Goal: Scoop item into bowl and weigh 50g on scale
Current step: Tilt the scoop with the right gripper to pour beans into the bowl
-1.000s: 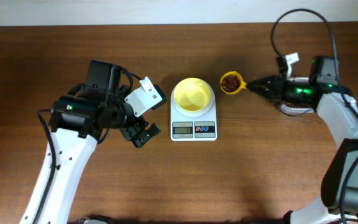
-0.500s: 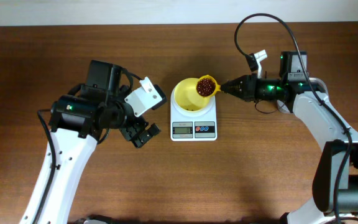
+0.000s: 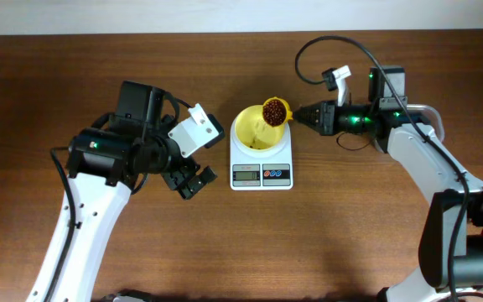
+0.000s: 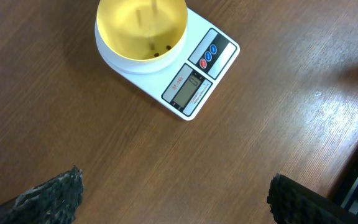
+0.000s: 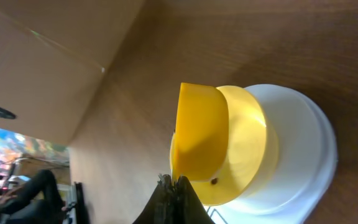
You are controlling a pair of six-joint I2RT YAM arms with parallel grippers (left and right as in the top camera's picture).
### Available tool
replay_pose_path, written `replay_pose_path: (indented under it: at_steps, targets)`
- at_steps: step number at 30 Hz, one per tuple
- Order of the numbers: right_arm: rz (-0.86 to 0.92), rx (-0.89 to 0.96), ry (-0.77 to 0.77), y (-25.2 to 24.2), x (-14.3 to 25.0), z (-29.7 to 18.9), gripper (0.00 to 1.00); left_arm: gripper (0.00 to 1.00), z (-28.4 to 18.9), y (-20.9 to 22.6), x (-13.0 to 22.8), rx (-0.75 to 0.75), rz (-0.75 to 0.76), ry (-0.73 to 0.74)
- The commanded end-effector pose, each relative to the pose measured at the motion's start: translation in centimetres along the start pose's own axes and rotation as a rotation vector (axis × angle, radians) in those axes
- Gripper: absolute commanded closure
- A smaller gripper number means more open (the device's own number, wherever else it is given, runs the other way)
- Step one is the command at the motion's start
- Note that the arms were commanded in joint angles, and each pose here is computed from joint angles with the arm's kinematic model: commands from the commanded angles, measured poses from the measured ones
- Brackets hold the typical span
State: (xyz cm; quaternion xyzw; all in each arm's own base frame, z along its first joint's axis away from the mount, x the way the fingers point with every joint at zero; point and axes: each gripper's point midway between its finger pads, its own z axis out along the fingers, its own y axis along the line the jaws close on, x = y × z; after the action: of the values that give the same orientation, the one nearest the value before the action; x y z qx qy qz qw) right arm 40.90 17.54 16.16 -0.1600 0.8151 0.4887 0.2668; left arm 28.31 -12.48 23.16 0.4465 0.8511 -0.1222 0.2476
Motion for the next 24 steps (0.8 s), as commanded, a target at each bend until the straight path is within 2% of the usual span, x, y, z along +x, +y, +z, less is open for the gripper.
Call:
replay_pose_path:
  at_steps: [1, 10, 14, 17, 24]
  targets:
    - [-0.090, 0.044, 0.006, -0.6, 0.1, 0.5, 0.96, 0.01, -0.1, -0.1, 0.0, 0.001, 0.012, -0.001]
    - [-0.167, 0.036, 0.007, -0.5, 0.1, 0.5, 0.96, 0.01, -0.1, -0.1, 0.0, 0.001, 0.012, -0.001]
    - [-0.301, -0.061, 0.006, 1.1, 0.3, 0.5, 0.96, 0.01, -0.1, -0.1, -0.1, 0.001, 0.012, -0.001]
    - [-0.363, -0.066, 0.004, 1.2, 0.3, 0.5, 0.96, 0.01, -0.1, -0.1, -0.1, 0.001, 0.012, -0.001]
    - [-0.368, -0.085, 0.002, 1.5, 0.3, 0.4, 0.96, 0.01, -0.1, -0.1, 0.0, 0.001, 0.012, -0.001]
